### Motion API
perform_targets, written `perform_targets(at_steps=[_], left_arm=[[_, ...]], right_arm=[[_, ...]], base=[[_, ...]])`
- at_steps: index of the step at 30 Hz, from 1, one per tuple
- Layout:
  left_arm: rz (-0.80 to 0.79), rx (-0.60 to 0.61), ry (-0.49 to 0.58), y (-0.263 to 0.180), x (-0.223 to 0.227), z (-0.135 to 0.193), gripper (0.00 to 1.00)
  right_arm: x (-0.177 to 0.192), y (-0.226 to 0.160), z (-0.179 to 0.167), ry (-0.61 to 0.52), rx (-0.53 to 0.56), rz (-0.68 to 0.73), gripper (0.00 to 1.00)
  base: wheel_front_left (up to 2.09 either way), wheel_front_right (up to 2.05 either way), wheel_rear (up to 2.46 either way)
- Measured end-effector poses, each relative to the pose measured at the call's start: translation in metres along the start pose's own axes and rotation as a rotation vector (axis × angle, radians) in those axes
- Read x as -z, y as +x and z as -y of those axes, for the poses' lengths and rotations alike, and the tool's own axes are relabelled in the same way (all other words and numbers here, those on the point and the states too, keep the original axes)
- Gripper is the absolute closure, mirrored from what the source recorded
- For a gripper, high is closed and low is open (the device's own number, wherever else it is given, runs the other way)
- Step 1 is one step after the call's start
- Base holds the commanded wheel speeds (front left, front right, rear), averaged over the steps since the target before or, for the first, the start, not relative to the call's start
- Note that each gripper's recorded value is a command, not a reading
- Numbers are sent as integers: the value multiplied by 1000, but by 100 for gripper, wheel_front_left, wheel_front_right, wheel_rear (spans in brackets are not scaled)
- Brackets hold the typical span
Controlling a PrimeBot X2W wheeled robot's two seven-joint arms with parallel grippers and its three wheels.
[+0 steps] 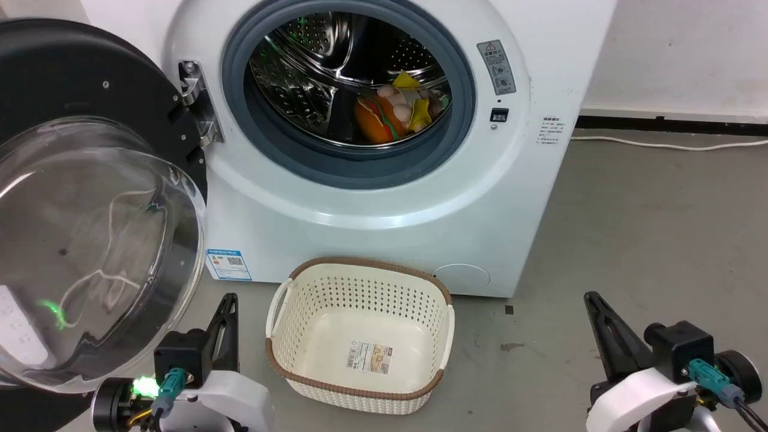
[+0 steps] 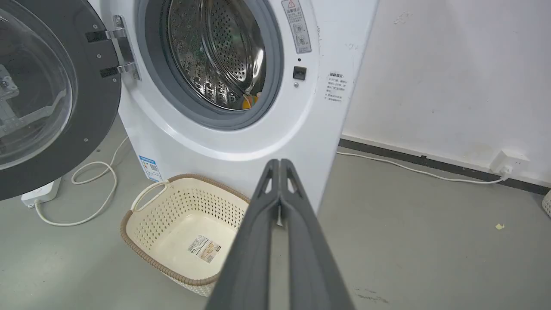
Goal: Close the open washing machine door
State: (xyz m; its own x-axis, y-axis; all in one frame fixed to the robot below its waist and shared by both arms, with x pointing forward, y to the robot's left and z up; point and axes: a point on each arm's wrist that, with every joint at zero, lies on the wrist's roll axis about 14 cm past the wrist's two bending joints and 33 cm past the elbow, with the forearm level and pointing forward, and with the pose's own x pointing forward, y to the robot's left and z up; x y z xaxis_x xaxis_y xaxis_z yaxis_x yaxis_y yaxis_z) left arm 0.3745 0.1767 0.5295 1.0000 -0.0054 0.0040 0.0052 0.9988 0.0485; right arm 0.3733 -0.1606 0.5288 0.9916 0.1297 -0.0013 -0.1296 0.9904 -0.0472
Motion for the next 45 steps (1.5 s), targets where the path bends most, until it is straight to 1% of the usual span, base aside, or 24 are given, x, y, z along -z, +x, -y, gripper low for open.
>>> perform_targets(at_steps=[45], left_arm=[[0,0,0,0,0,0,100]], right_arm=[[0,0,0,0,0,0,100]], base=[[0,0,0]])
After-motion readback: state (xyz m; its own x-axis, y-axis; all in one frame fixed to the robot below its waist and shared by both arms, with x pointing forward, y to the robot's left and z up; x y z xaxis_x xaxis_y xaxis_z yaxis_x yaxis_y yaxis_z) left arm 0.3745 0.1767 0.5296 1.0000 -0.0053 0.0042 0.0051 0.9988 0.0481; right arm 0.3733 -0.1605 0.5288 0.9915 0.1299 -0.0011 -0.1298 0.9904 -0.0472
